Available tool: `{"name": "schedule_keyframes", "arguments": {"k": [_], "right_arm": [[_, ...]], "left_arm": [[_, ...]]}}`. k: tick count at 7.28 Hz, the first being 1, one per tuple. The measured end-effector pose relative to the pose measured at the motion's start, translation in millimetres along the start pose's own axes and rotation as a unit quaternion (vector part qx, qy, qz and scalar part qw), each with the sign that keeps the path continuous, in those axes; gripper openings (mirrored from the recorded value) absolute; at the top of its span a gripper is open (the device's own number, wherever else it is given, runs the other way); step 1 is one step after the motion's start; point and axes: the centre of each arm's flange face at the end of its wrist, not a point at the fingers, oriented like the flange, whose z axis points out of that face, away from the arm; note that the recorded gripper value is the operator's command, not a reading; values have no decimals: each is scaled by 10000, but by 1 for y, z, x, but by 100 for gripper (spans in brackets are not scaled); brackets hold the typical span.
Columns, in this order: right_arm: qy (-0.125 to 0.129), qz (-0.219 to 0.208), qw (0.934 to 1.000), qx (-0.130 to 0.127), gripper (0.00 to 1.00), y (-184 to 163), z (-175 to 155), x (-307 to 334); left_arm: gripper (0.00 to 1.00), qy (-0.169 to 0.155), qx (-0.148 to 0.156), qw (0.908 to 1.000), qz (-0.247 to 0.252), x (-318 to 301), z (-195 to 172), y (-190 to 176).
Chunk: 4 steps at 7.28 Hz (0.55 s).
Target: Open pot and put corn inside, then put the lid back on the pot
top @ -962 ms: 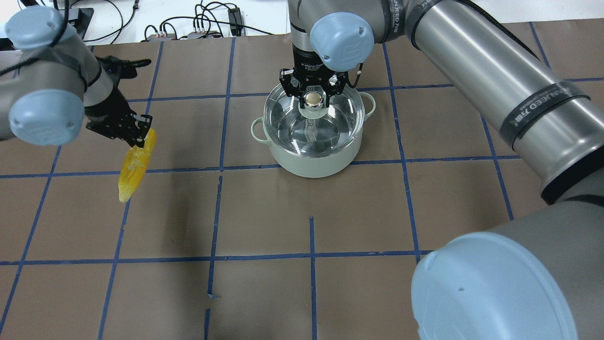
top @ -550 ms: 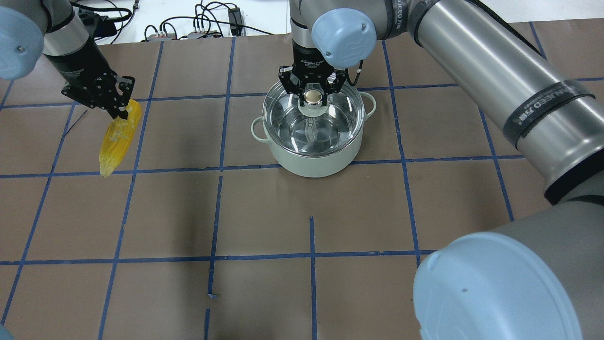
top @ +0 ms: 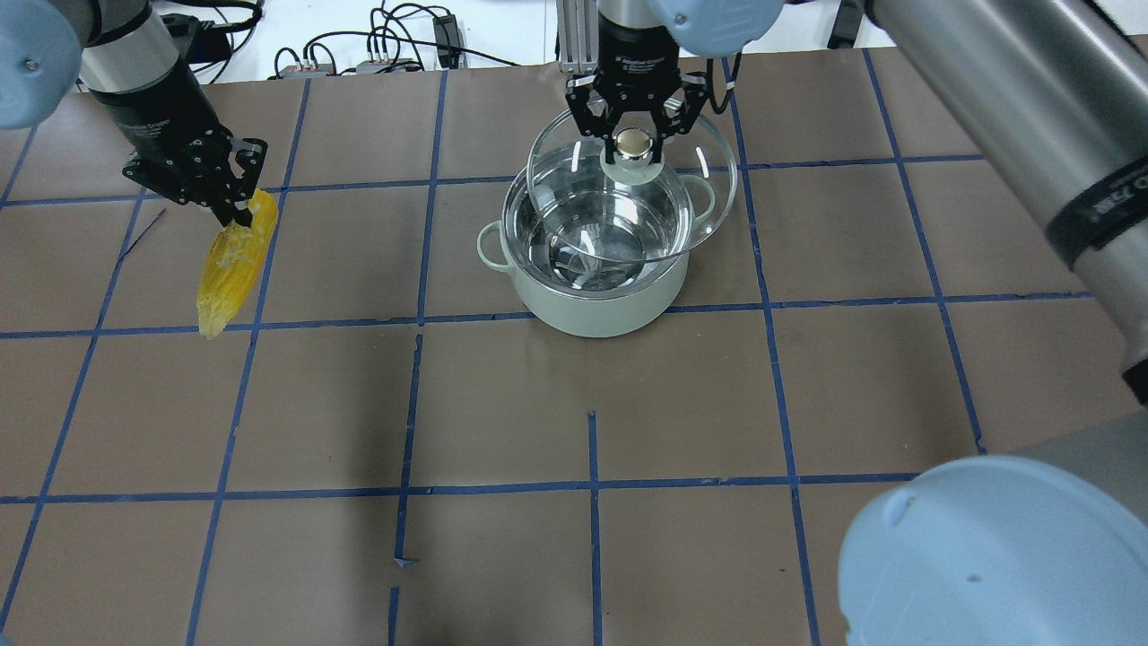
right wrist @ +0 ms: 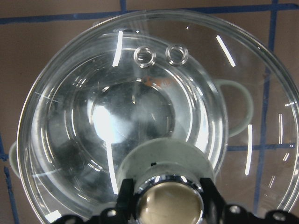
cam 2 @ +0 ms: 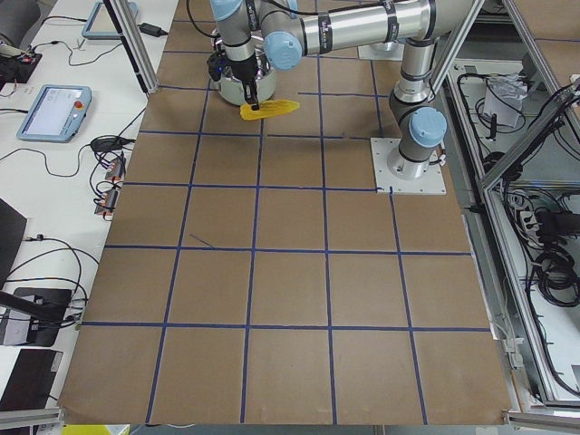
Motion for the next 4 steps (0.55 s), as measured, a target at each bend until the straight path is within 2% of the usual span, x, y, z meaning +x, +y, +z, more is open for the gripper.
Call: {"name": "schedule_keyframes", "arguments": {"k": [2, 4], "right_arm": [[-35, -240, 9996, -134, 24, -21, -15, 91], [-96, -368, 9990, -226, 24, -36, -13, 162]], "left_arm": [[5, 8, 100, 9996, -255, 42, 3, 0], [5, 33, 378, 9982, -471, 134, 16, -2]]}}
